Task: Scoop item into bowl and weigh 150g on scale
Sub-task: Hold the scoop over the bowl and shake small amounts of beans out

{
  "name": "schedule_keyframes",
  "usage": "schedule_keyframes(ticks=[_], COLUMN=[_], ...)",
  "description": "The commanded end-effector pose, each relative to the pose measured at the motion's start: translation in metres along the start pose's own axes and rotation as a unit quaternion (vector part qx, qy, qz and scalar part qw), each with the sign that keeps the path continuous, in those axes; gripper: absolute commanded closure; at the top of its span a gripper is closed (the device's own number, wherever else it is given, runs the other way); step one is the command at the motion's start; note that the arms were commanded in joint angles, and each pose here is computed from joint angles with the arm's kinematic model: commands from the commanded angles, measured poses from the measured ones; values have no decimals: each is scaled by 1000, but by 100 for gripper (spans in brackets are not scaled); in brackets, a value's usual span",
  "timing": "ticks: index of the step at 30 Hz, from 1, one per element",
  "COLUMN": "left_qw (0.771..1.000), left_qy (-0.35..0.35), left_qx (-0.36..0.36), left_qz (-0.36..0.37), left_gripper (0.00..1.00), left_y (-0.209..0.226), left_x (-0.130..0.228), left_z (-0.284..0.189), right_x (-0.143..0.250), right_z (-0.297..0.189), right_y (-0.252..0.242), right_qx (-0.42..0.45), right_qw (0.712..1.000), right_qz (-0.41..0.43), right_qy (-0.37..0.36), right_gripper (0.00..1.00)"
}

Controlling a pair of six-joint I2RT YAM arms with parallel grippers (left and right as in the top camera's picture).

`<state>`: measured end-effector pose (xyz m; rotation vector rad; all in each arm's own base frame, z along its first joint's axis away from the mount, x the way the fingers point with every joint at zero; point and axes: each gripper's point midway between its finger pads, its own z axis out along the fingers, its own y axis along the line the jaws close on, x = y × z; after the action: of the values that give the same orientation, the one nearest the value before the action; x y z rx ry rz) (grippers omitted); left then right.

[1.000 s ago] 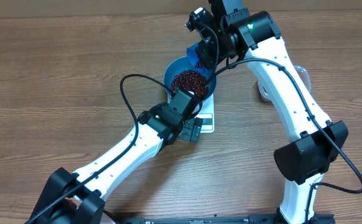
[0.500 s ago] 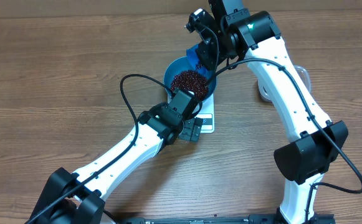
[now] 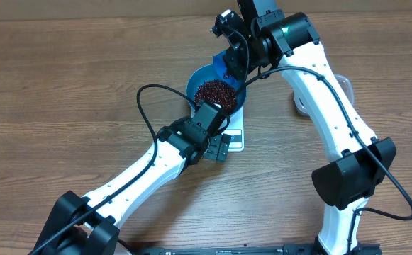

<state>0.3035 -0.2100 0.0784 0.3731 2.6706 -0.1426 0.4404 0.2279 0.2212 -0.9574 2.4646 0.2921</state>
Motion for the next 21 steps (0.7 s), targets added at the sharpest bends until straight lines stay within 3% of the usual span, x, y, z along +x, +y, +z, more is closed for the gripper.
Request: schedule_keyframes(ticks=[1, 13, 16, 21], left_qw=[1000, 1000, 1000, 1000], left_qy=[1, 0, 0, 1], left_qx=[-4, -4, -4, -4], left_qz=[10, 10, 10, 10], left_gripper=[0, 1, 0, 1], left_y=[2, 2, 2, 2], left_x=[0, 0, 0, 0], left_z=[2, 2, 2, 2], right_x=[-6, -5, 2, -2], right_z=[-7, -7, -8, -7], right_y=[-4, -1, 22, -1], right_qx=[8, 2, -61, -4], right_qw=[1000, 1000, 997, 1000], right_qz=[3, 8, -57, -3], right_qy=[-12, -11, -6, -8], right_gripper=[96, 96, 96, 96])
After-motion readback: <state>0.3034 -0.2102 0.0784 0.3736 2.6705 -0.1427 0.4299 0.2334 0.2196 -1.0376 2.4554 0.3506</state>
